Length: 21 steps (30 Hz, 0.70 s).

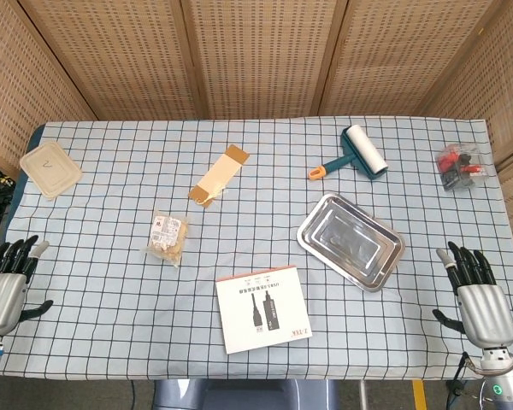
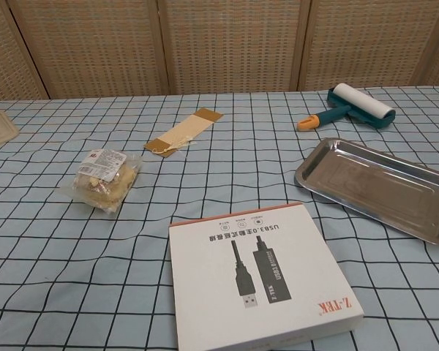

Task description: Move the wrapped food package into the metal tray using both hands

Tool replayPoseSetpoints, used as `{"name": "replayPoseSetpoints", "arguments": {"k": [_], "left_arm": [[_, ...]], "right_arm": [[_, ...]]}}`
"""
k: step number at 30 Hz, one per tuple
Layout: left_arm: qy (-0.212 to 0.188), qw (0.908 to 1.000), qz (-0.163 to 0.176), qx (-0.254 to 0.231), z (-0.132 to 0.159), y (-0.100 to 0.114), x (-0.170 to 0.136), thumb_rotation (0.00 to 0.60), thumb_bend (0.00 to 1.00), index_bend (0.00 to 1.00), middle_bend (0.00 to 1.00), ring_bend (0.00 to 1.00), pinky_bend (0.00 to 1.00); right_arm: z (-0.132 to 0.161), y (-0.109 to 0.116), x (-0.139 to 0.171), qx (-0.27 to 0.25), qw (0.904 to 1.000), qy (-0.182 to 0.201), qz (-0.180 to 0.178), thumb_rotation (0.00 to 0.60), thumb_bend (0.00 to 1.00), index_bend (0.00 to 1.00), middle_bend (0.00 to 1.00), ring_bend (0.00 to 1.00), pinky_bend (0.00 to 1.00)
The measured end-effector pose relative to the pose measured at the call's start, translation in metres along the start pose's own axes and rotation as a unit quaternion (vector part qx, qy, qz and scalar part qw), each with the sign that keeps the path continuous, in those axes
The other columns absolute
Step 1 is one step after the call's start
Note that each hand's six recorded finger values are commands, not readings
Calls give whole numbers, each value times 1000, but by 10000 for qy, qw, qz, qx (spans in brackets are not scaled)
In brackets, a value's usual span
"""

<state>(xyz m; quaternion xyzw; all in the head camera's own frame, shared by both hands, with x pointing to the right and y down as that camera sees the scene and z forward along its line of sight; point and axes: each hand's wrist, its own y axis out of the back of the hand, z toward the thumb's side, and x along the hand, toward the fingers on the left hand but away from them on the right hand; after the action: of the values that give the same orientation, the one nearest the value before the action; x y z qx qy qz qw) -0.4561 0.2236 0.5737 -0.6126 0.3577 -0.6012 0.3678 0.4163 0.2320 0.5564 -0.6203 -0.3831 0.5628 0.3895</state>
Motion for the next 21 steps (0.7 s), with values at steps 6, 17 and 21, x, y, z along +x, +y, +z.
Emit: {"name": "replayPoseSetpoints", "arguments": {"k": [6,17,21], "left_arm": [[-300,9995,-84,92,19,0,16,600,80,0,0,0,0],[-947,9923,-728,322,75,-4,71,600,80,0,0,0,0],[-1009,9887,-982,513,100,-10,104,600,80,0,0,0,0]], "right_arm": [[-7,-1,-2,-58,9999,-106,99,600,105,0,0,0,0],[-12,0,-5,-160,9995,-150,206,600,105,0,0,0,0],[-17,3,-5,-294,9992,-179,222,600,105,0,0,0,0]]}}
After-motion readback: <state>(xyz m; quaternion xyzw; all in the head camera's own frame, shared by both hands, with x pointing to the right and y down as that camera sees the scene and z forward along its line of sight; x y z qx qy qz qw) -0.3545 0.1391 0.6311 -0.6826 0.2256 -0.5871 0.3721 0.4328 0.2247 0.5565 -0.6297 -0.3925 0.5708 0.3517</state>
